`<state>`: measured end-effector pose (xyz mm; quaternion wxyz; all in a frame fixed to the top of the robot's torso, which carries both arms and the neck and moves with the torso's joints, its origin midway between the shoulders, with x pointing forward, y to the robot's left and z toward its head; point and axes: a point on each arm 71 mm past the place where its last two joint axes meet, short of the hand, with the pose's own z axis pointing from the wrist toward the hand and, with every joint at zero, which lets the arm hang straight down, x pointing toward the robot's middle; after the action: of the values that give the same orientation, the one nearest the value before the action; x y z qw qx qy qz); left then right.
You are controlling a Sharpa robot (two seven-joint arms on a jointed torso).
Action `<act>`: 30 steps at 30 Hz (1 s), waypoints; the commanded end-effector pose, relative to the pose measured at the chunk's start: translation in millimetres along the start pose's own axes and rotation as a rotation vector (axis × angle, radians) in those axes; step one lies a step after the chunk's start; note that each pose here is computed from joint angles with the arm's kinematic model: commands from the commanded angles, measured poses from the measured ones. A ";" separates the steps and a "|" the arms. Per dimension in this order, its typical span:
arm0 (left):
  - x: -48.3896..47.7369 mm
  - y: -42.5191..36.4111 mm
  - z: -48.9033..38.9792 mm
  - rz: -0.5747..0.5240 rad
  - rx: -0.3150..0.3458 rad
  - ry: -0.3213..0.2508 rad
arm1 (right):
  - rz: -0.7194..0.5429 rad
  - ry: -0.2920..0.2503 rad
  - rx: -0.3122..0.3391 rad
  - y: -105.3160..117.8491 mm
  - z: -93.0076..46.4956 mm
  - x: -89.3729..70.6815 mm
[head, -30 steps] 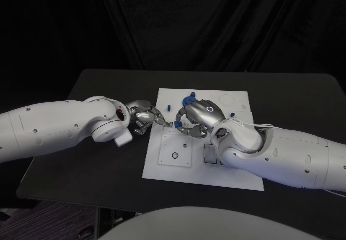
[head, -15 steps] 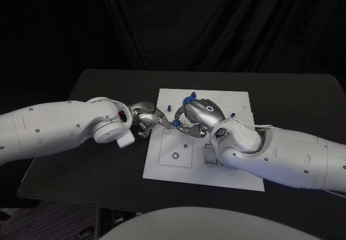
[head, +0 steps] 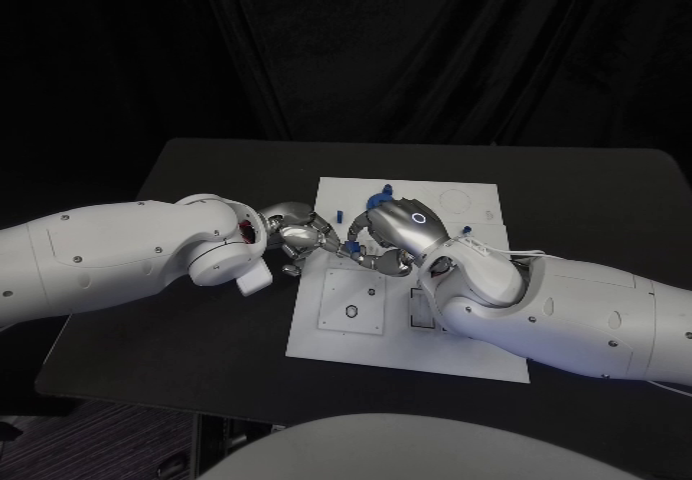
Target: Assemble the parts on the task board
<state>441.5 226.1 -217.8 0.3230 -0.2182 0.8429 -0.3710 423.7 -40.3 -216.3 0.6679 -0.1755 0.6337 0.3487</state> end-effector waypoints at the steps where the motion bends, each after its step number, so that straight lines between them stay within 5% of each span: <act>1: 0.9 -3.1 1.1 -0.034 0.047 -0.003 | 0.012 -0.005 -0.007 2.7 -0.9 0.3; 30: 5.2 -0.5 3.4 -0.074 0.047 0.057 | 0.029 0.001 -0.009 4.7 -3.0 -0.1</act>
<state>442.8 224.3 -220.0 0.3047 -0.2330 0.8349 -0.3947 419.0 -39.5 -215.9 0.6605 -0.1717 0.6367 0.3591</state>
